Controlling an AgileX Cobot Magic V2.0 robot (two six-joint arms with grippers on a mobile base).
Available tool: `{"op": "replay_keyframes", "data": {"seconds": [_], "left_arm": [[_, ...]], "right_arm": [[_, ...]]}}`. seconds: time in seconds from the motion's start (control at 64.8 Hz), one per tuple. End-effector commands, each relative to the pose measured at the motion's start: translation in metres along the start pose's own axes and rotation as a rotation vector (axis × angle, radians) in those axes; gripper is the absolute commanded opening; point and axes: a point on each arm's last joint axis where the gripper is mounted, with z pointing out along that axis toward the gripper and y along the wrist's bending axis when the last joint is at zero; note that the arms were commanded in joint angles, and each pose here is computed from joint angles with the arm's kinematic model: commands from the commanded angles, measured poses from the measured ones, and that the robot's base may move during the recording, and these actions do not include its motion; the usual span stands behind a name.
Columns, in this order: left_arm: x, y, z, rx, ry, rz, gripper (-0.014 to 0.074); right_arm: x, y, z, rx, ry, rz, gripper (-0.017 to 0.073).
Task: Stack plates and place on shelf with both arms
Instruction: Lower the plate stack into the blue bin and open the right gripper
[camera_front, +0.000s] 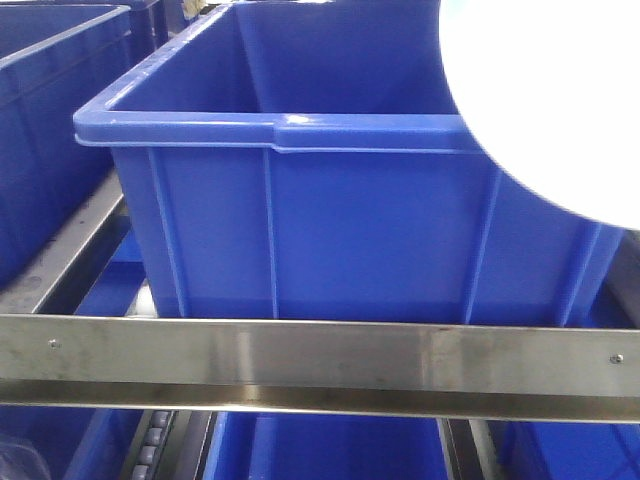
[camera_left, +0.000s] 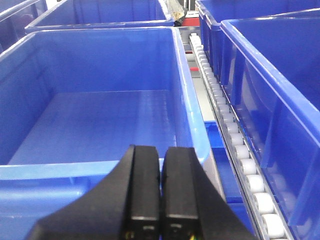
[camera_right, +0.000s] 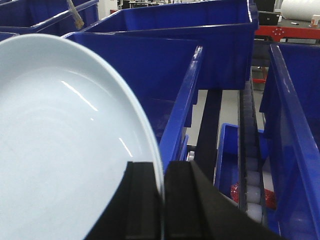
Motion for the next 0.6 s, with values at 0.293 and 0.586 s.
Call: {"op": "replay_keyframes", "data": {"seconds": [0.293,0.586], "left_arm": [[-0.017,0.001,0.0,-0.012,-0.107,-0.001,0.0082],[-0.017,0.001,0.0,-0.012,-0.107,-0.001,0.0082]], "right_arm": [[-0.037,0.004,0.007,-0.029,-0.164,-0.037,0.0057],[-0.089,0.016,0.084,-0.063,-0.229,-0.066,0.0058]]}}
